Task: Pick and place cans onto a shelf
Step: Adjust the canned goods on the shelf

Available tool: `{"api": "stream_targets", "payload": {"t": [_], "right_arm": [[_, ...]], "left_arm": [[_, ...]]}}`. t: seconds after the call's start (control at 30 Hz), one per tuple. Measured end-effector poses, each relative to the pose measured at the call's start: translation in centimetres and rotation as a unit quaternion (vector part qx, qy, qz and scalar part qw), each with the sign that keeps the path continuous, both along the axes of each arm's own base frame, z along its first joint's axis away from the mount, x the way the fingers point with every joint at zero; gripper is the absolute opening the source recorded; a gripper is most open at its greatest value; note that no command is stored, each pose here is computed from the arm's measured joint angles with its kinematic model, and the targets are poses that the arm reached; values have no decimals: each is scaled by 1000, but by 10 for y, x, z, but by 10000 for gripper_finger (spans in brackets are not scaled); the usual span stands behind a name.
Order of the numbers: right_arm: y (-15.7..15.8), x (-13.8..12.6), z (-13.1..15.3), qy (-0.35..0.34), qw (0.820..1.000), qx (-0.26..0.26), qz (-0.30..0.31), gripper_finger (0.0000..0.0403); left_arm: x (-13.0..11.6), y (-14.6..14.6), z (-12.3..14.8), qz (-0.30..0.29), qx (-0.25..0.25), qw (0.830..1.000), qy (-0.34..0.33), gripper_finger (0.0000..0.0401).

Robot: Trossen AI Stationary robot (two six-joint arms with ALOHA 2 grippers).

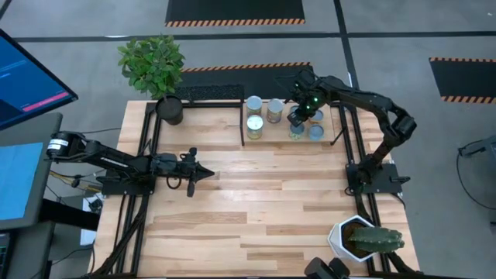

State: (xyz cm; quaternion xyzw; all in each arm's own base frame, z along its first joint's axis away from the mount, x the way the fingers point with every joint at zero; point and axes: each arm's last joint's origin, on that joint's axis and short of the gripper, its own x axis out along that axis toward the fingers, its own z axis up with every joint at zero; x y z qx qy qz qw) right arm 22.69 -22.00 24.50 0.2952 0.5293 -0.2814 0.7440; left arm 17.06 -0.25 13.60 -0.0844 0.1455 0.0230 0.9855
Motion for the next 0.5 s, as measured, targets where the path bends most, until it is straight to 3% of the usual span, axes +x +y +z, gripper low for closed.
{"api": "stream_targets", "payload": {"t": [0.5], "right_arm": [[0,0,0,0,1000,1,4,58]], "left_arm": [[0,0,0,0,0,1000,0,0]]}}
